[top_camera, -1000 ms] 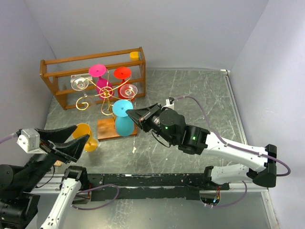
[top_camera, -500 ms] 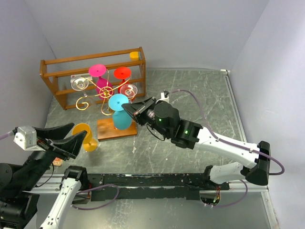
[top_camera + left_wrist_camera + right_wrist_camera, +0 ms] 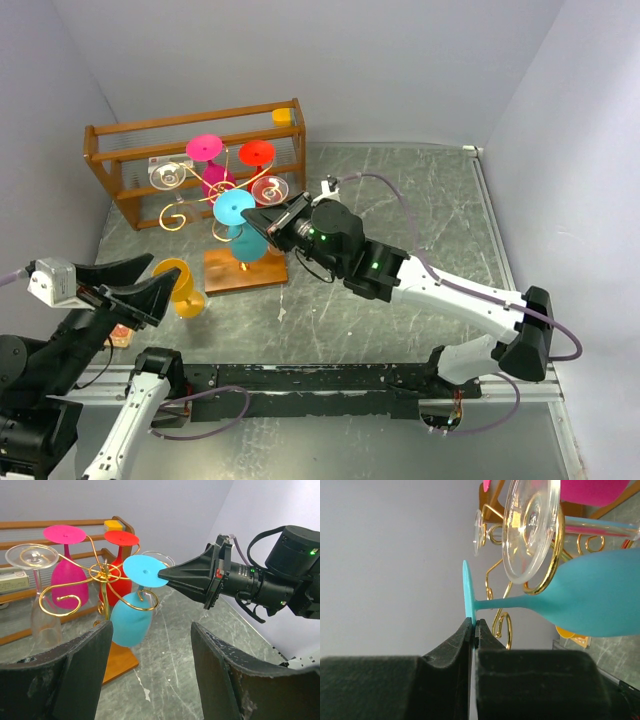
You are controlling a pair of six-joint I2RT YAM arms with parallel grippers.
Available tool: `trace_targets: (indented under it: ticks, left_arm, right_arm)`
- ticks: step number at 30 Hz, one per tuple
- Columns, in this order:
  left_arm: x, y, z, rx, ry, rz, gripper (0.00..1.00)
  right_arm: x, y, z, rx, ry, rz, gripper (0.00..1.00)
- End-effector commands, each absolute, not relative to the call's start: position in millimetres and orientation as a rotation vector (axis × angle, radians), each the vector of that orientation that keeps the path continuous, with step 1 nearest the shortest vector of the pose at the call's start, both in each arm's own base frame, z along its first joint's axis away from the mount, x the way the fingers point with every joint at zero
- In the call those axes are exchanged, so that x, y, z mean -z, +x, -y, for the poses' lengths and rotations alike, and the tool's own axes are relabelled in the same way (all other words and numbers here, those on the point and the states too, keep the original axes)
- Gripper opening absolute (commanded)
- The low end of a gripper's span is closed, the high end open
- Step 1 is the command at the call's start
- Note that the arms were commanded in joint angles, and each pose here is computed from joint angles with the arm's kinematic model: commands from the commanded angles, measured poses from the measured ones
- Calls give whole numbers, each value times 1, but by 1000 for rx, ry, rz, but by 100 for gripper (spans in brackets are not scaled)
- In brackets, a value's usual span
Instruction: Place the wine glass upside down on the wine glass rack
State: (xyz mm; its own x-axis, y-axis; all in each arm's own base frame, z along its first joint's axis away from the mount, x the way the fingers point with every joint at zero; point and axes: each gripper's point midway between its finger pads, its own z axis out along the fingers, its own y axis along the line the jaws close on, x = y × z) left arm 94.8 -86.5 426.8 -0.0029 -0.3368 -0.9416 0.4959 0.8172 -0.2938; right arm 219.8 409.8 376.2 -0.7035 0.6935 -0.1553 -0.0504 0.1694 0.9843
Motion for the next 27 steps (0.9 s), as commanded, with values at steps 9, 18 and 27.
trace_targets:
  ticks: [9, 18, 27]
  left_arm:
    - [-442, 102, 59, 479, 84, -1374, 73]
    - [-435, 112, 35, 401, -69, -1364, 72]
    - [-425, 118, 35, 432, -123, -1409, 75]
  right_arm:
    - [-393, 212, -447, -1722, 391, -1879, 0]
    - [-382, 208, -451, -1679, 322, -1936, 0]
    - [-386, 203, -446, -1673, 281, -1942, 0]
